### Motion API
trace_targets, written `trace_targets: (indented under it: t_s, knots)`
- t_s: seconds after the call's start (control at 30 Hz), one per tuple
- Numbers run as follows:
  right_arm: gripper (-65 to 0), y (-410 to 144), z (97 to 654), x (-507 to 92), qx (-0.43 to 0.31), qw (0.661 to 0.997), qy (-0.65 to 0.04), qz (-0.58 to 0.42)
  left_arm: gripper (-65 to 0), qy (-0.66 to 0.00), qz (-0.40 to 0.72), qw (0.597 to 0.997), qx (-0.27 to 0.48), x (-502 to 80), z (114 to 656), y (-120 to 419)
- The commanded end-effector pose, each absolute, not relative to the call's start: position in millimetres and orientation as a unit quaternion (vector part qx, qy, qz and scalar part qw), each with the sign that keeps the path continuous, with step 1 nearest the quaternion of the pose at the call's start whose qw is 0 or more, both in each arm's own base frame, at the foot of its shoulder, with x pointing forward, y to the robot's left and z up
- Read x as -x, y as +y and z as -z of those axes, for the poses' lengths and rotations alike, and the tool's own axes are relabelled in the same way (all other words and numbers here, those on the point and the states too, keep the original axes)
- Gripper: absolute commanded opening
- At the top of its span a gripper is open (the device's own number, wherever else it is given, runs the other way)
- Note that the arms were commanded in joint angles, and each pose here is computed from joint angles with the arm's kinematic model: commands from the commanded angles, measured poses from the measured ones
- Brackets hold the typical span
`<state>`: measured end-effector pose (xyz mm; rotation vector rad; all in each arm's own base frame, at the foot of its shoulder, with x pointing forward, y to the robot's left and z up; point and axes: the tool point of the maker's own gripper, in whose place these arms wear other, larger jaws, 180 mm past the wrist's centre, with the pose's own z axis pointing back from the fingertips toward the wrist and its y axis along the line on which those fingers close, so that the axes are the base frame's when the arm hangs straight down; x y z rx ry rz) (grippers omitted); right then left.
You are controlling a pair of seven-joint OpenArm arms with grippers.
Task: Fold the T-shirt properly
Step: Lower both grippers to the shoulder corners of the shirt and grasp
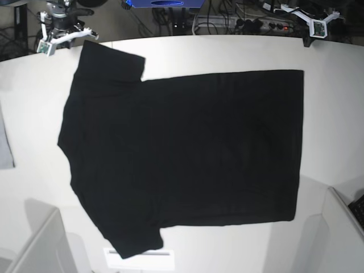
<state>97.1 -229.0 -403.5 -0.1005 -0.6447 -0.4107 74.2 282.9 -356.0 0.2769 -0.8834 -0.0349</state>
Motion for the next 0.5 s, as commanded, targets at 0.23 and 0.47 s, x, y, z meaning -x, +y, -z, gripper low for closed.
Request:
trace_targets:
  t_s: [0.23,0.47]
  knots:
    - [-30.9,-199,377,-148,-0.102,0.904,-0.377,0.172,-33.6,-0.468,-0.047,0.870,-0.146,-90,333,314]
    - [-30.9,-229,385,-156,-0.117,0.902,-0.345,0.231,-23.4,-0.508,-0.103,0.855,-0.011,-107,336,307]
